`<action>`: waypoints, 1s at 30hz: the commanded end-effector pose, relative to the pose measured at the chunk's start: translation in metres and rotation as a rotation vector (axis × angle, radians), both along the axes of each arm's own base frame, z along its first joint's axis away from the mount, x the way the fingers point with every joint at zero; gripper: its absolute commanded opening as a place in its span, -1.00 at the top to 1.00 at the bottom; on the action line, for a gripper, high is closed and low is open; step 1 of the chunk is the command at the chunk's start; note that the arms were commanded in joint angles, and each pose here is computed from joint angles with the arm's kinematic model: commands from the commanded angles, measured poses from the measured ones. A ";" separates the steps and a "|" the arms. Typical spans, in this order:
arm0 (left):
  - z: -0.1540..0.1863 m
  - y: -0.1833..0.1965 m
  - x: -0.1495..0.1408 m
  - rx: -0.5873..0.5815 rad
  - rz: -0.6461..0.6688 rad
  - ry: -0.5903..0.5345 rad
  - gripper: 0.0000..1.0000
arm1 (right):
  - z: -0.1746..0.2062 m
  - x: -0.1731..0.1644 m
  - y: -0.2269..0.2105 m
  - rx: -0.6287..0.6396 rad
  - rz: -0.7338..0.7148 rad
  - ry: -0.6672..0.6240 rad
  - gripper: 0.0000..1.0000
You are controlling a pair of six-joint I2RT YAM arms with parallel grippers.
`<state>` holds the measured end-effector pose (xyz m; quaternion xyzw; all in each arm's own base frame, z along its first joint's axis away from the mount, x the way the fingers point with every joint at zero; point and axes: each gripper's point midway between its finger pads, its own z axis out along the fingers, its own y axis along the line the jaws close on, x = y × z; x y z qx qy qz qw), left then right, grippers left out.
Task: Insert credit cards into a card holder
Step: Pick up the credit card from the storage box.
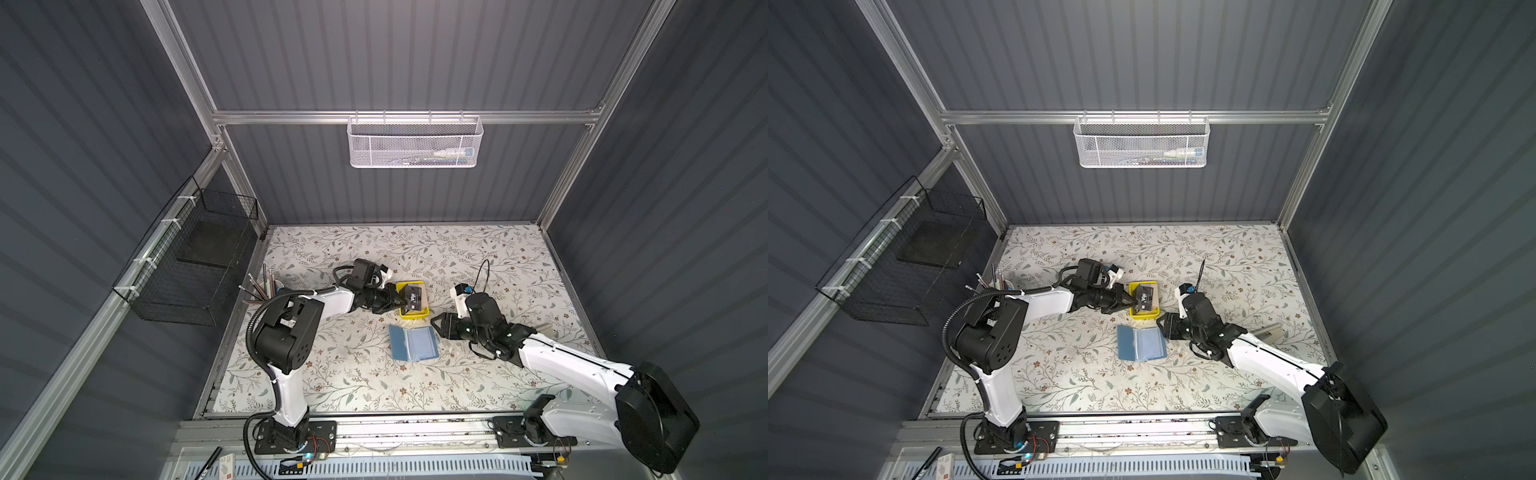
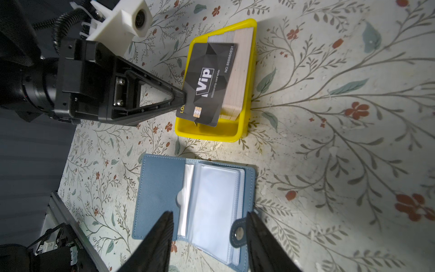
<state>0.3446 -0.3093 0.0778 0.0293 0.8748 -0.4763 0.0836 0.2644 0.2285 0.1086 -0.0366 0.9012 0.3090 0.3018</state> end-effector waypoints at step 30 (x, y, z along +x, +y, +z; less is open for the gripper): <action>0.061 0.019 -0.106 -0.072 0.111 -0.186 1.00 | 0.003 -0.059 -0.012 0.021 -0.003 0.043 0.03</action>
